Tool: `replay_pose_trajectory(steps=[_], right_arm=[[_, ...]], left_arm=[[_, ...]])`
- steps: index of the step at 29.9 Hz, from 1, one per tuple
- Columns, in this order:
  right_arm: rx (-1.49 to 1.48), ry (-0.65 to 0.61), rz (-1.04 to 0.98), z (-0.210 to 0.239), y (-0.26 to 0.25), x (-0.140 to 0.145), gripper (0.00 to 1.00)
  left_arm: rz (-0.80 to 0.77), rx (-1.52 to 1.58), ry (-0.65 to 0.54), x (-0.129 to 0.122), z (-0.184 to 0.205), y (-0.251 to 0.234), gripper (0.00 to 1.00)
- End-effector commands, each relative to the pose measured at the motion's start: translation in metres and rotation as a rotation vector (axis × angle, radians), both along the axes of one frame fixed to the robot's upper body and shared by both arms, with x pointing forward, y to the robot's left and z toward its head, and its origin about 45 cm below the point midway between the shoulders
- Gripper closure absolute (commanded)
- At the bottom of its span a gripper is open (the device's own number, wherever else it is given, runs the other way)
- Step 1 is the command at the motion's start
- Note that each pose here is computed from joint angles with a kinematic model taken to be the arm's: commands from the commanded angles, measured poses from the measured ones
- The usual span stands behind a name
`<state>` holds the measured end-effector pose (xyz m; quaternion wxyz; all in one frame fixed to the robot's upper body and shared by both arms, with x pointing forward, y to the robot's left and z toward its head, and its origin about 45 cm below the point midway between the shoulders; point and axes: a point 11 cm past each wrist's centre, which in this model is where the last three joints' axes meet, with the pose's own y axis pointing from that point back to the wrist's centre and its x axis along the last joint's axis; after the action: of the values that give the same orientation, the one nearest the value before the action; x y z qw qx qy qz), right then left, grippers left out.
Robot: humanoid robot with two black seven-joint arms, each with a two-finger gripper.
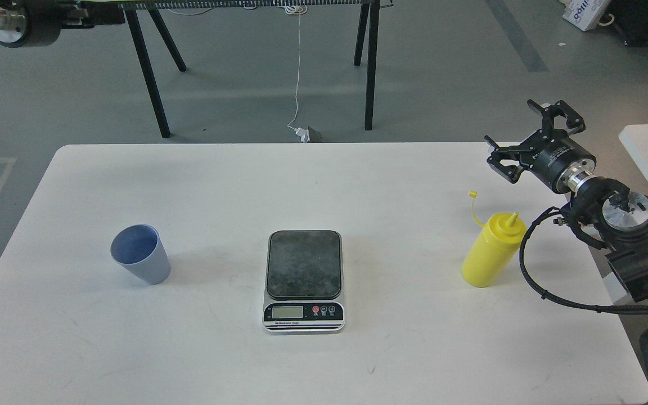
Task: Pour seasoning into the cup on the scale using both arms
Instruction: 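Raise the left gripper up and away from the table, then lower the left gripper onto the blue paper cup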
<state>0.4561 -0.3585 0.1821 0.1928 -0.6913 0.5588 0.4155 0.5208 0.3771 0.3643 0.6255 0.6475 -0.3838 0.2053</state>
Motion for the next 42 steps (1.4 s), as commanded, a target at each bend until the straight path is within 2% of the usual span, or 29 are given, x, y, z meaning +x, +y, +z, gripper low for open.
replay_pose_trajectory(steps=[1, 7, 12, 16, 23, 38, 42], right_arm=[[-0.006, 0.006, 0.002, -0.002, 0.000, -0.001, 0.02], [-0.007, 0.018, 0.000, -0.008, -0.001, -0.005, 0.02], [-0.007, 0.026, 0.001, -0.011, -0.001, -0.007, 0.02], [-0.008, 0.033, -0.005, -0.015, -0.004, -0.009, 0.02], [-0.007, 0.048, -0.007, -0.022, -0.005, -0.014, 0.02], [-0.004, 0.069, -0.021, -0.032, -0.010, -0.021, 0.02], [-0.004, 0.069, -0.024, -0.032, -0.011, -0.022, 0.02]], left_arm=[[-0.141, 0.274, 0.126, -0.013, -0.018, -0.004, 0.00], [-0.370, 0.366, 0.202, -0.044, -0.019, -0.034, 0.00], [-0.474, 0.314, 0.264, -0.078, -0.035, -0.044, 0.00], [-0.503, 0.293, 0.307, -0.094, -0.049, -0.045, 0.00], [-0.454, 0.283, 0.441, -0.123, -0.097, -0.010, 0.00], [-0.435, 0.255, 0.545, -0.145, -0.144, 0.001, 0.00], [-0.429, 0.275, 0.545, -0.136, -0.150, -0.002, 0.00]])
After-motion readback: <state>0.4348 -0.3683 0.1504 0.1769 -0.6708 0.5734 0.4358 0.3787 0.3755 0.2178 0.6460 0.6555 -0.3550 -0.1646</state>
